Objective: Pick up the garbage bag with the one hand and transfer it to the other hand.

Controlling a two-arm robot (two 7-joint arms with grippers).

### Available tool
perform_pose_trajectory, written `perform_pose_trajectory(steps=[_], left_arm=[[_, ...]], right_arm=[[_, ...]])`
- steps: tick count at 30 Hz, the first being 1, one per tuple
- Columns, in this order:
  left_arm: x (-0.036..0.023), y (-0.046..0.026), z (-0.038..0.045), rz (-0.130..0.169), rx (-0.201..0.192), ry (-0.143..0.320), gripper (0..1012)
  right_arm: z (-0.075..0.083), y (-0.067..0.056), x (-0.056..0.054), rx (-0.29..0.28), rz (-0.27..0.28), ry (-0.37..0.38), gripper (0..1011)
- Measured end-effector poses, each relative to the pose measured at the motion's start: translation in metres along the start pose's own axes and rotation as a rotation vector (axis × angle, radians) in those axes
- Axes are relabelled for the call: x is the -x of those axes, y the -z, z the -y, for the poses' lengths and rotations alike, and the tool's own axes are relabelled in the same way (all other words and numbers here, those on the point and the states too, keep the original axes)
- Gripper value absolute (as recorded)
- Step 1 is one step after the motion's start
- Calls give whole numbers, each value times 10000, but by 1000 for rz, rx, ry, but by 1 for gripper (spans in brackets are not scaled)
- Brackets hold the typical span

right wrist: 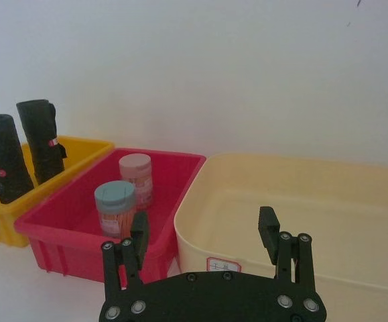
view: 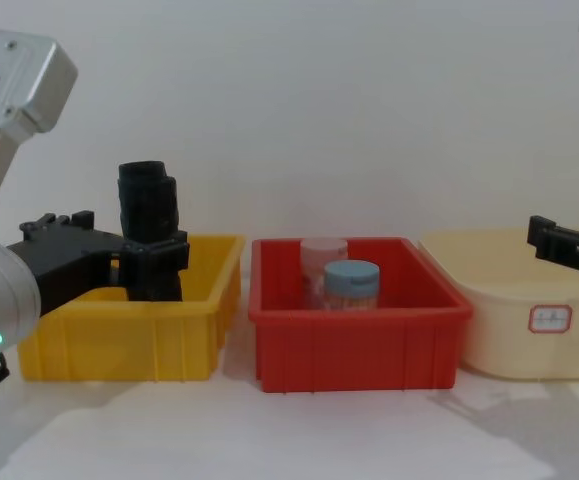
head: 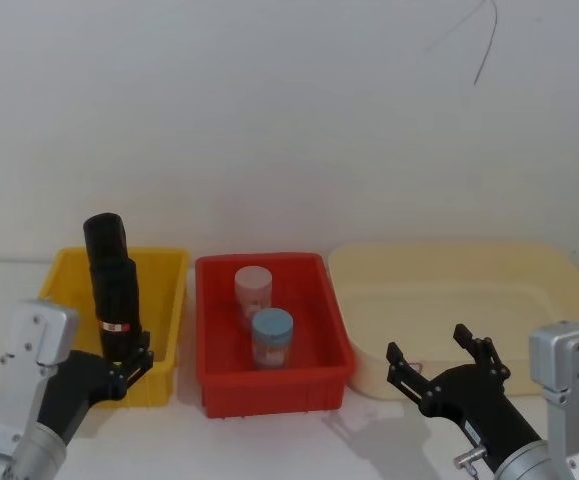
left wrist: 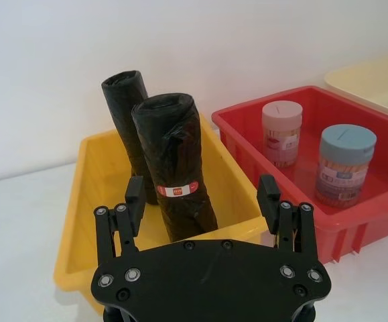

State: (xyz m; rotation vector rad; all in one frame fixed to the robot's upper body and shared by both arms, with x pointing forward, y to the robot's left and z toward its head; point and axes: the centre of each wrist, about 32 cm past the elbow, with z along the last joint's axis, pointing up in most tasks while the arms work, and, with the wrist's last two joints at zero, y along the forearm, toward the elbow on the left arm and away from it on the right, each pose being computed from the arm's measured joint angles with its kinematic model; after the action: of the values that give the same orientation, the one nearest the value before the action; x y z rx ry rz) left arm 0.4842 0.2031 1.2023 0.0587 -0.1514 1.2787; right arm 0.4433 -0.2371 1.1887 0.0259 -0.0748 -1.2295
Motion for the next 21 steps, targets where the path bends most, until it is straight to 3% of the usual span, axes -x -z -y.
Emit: perform_pose_trajectory(steps=[9, 21], left_arm=[[-16, 24, 120, -34, -11, -10, 1000], [-41, 15, 266, -58, -6, -26, 1001]], right_arm=[[0, 0, 0, 0, 0, 0, 1001], [0, 0, 0, 0, 0, 0, 1000]])
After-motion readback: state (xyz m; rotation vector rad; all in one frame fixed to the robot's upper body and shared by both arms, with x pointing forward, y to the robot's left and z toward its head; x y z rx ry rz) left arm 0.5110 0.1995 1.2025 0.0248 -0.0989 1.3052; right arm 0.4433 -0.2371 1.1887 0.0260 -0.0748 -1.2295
